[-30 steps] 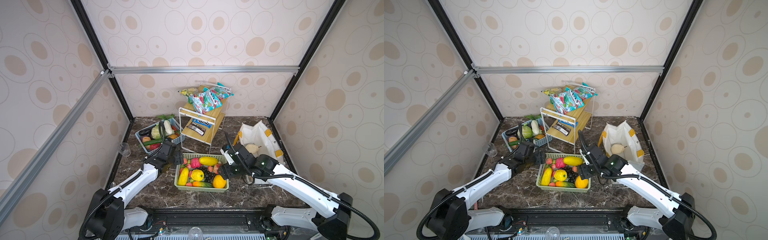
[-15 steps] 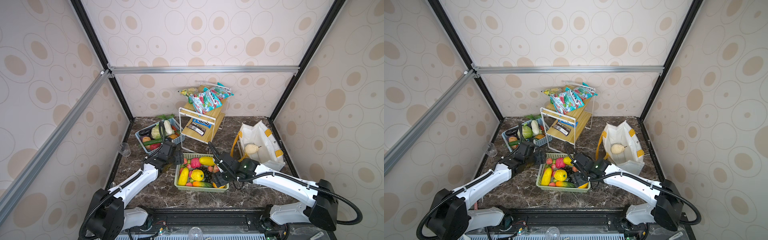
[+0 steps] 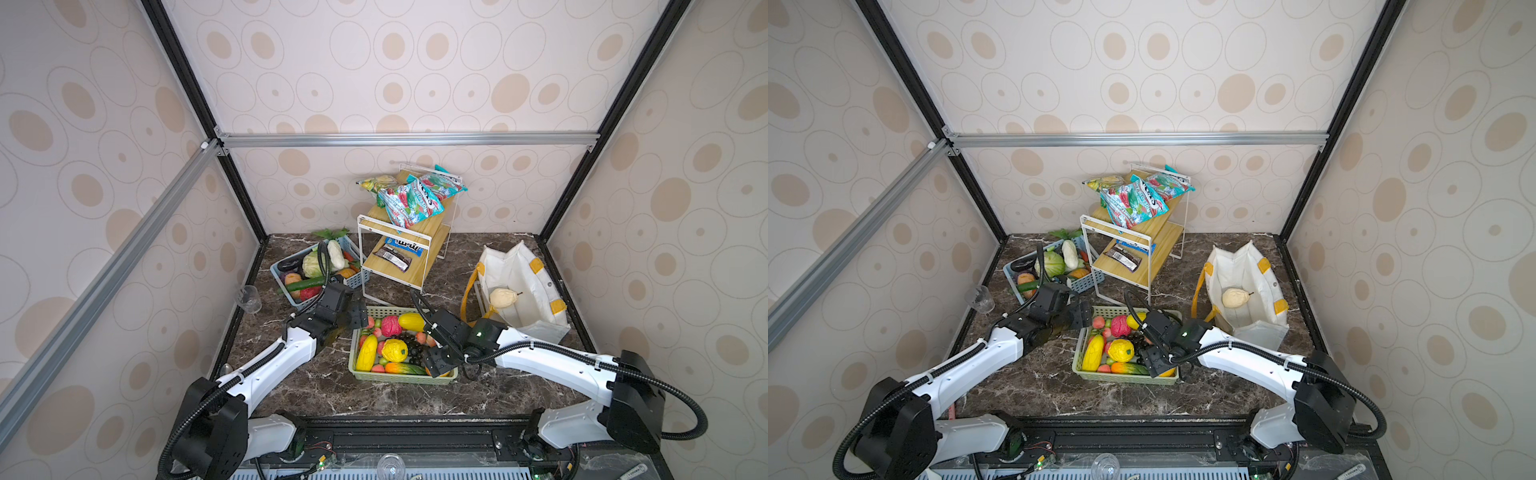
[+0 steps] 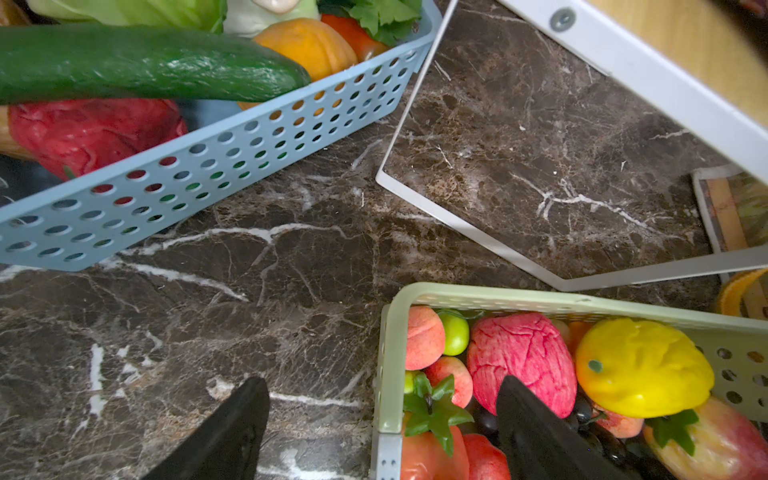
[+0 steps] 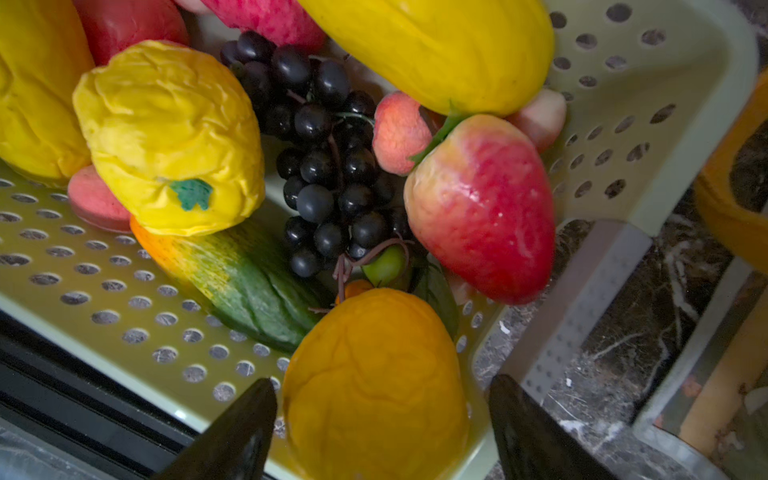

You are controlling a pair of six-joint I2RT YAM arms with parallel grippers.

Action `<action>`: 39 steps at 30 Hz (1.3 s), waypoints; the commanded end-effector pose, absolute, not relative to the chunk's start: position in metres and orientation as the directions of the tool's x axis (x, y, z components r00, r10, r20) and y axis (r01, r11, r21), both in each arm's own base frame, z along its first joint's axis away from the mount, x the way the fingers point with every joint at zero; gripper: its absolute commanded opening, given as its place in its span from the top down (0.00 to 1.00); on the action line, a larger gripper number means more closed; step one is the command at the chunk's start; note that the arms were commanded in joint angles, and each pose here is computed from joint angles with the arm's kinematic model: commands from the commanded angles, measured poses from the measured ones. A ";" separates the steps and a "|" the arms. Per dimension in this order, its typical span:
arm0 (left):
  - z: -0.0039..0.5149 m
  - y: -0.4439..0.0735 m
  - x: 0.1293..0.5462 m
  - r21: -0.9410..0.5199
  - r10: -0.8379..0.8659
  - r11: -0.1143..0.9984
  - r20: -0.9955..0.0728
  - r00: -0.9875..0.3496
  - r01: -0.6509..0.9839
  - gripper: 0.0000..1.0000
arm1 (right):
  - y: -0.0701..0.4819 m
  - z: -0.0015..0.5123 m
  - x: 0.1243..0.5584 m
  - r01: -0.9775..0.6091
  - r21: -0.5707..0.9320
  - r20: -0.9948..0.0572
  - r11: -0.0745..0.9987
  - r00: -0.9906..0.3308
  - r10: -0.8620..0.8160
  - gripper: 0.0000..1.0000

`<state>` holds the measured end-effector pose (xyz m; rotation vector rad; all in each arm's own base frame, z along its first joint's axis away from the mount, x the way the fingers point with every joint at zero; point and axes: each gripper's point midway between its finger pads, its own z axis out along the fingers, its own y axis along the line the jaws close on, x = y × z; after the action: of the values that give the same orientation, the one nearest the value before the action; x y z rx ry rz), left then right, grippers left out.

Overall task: Place the food into the grocery bag and tie it
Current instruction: 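Grasp the yellow-orange mango in the fruit basket with the right gripper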

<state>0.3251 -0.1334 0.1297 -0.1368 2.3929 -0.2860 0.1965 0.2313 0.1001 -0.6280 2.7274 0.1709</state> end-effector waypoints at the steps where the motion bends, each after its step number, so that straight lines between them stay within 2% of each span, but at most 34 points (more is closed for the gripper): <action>1: 0.133 -0.135 0.326 -0.254 -0.194 0.967 -0.655 -0.731 -0.029 0.14 | 0.227 0.090 0.195 -0.433 0.005 -0.329 0.901 -0.852 -0.408 0.17; 7: 0.133 -0.135 0.325 -0.257 -0.195 0.966 -0.656 -0.729 -0.028 0.14 | 0.223 0.077 0.195 -0.427 -0.031 -0.298 0.904 -0.859 -0.416 0.22; 14: 0.132 -0.135 0.324 -0.258 -0.197 0.966 -0.655 -0.729 -0.030 0.14 | 0.231 0.085 0.198 -0.433 -0.018 -0.315 0.901 -0.853 -0.416 0.33; 19: 0.133 -0.134 0.324 -0.258 -0.198 0.966 -0.656 -0.728 -0.031 0.14 | 0.235 0.097 0.200 -0.431 0.010 -0.339 0.902 -0.850 -0.402 0.36; 39: 0.130 -0.134 0.322 -0.262 -0.203 0.964 -0.652 -0.730 -0.034 0.14 | 0.250 0.151 0.224 -0.412 0.027 -0.475 0.911 -0.807 -0.352 0.38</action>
<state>0.3226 -0.1339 0.1238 -0.1421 2.3973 -0.2898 0.2185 0.2488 0.1370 -0.5664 2.6334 0.1977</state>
